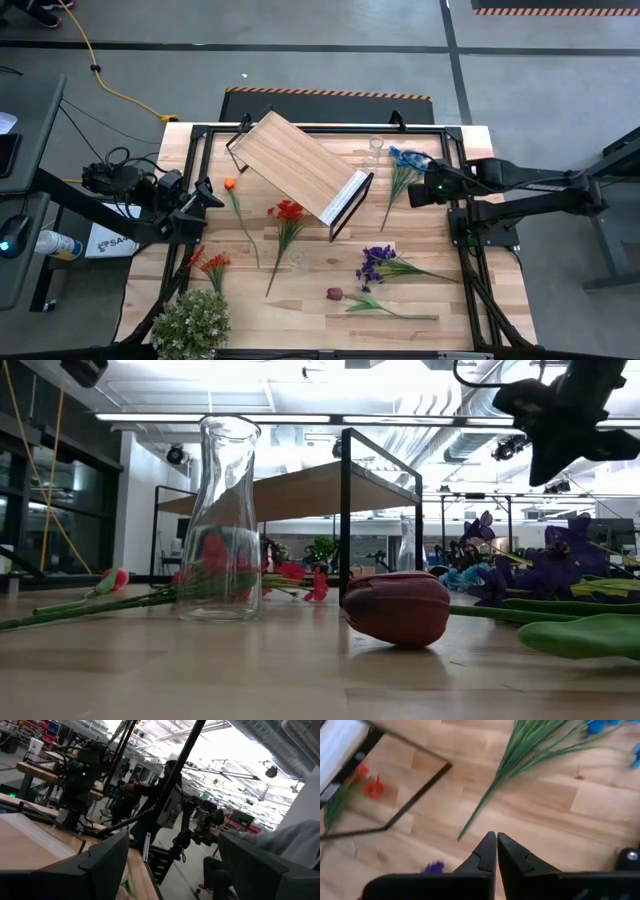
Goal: Pick and place flowers into a vace then onto a shelf
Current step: Put the blue flowers into the top transparent flower vase
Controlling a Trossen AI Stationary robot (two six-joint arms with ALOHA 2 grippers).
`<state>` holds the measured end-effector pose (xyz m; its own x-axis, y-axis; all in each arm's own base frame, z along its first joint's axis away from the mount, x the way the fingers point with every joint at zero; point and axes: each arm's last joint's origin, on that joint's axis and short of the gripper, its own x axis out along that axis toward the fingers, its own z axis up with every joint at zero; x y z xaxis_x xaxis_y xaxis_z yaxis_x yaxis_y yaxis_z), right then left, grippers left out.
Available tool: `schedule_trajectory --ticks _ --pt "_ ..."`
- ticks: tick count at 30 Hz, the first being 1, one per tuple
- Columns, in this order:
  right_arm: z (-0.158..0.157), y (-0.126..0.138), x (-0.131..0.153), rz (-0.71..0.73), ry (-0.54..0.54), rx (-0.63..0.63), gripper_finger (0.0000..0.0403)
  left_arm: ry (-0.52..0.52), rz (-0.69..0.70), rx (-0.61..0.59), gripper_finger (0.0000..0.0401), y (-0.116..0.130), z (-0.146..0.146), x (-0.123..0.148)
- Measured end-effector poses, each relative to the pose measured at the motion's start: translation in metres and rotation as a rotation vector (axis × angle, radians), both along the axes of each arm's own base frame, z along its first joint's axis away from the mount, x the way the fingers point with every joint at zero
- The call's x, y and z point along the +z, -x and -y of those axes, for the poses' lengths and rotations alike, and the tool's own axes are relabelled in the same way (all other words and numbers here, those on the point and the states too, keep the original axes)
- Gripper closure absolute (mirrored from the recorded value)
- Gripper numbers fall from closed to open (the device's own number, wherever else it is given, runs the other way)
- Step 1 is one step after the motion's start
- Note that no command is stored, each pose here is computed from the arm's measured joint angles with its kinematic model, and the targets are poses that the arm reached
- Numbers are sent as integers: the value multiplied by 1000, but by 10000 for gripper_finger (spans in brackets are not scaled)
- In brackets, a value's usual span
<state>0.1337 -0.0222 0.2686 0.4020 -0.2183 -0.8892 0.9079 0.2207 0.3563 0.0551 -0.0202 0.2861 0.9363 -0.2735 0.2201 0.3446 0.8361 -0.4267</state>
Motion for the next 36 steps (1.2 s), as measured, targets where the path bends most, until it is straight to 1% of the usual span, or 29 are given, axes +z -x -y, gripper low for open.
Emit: schedule_trajectory --ticks 4,8,11,13,18,21,27,36 --pt "6 1 -2 -6 6 -59 363 0 0 0 64 0 0 0" --pt "13 3 -2 -3 -5 -112 319 -3 -7 0 64 0 0 -1" --pt "17 3 -2 11 -37 -155 285 -10 -26 0 64 -1 0 -3" --pt "20 1 -3 13 -71 -159 265 -14 -38 -1 64 -1 0 -4" --pt "25 -8 -9 -1 -109 -201 229 -19 -52 -1 64 -1 0 -5" --pt "27 -15 -13 -16 -103 -215 218 -20 -52 -1 64 -1 0 -5" --pt "33 -31 -24 -64 -91 -271 214 -29 -76 -1 64 -1 1 -8" --pt "40 -51 -46 -167 -96 -282 214 -36 -93 -1 64 -2 1 -10"
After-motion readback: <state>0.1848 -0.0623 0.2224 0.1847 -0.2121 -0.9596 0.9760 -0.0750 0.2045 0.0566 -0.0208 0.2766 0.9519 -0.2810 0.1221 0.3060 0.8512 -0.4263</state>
